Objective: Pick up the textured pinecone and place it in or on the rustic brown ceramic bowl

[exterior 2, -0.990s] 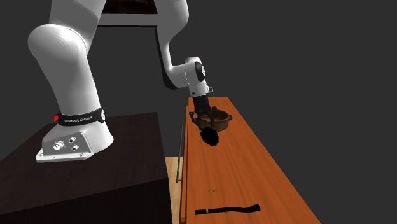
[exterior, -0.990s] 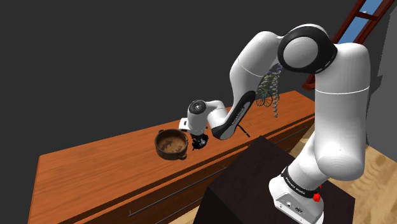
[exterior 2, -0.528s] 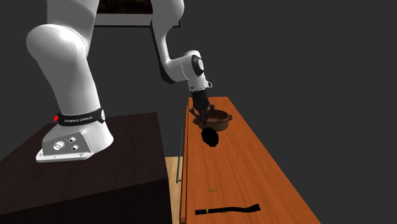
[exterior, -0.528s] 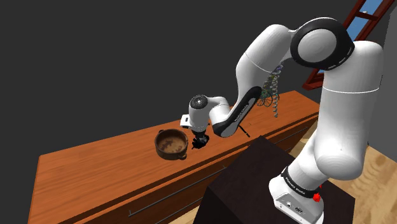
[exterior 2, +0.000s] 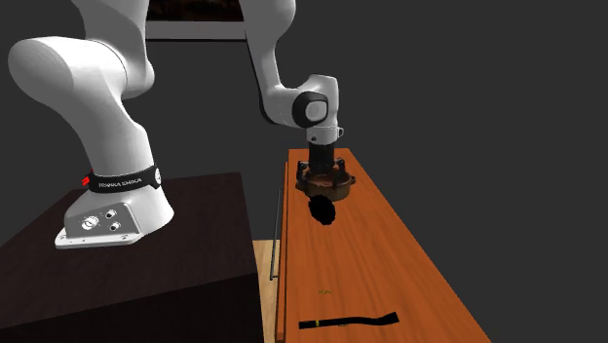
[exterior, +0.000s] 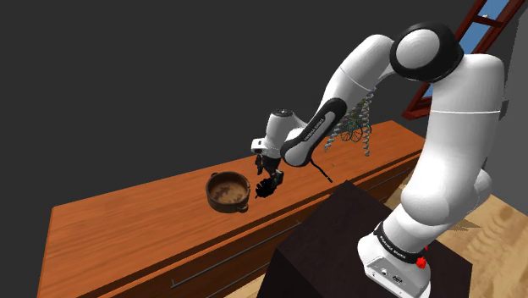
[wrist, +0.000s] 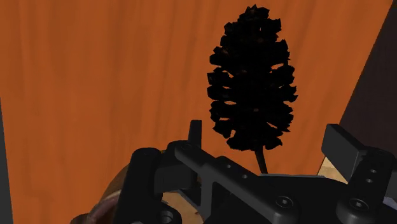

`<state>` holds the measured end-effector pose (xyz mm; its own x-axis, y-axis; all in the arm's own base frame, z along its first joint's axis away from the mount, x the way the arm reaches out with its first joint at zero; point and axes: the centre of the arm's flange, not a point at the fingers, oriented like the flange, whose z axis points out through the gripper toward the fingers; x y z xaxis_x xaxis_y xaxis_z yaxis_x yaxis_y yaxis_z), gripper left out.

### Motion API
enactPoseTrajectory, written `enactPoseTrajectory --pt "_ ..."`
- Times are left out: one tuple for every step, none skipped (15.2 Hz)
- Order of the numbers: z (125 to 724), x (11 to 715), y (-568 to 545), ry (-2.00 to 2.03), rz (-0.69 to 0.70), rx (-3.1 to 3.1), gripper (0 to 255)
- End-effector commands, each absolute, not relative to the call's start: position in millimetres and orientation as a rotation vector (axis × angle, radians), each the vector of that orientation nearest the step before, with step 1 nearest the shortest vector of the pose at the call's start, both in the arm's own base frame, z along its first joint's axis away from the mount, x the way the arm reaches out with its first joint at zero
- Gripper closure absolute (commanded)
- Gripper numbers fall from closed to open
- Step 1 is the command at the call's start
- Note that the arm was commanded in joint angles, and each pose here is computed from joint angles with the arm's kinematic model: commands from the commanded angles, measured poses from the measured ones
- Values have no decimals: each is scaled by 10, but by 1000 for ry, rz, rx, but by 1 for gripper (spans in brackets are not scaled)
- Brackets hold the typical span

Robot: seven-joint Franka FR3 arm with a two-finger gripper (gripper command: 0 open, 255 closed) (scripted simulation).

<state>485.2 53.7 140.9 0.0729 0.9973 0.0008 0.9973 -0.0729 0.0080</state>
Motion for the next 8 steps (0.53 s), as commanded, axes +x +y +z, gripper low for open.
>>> enactPoseTrajectory --pt "1333 4873 461 2166 42 2297 0" --pt "1280 4873 463 2166 42 2297 0" --pt "1227 4873 464 2166 42 2297 0" --pt "1174 4874 466 2166 42 2297 0" --pt "1122 4874 468 2166 42 2297 0" --pt "1091 4874 468 2166 42 2297 0" --pt "1091 4874 468 2166 42 2297 0" --pt "1091 4874 468 2166 42 2297 0"
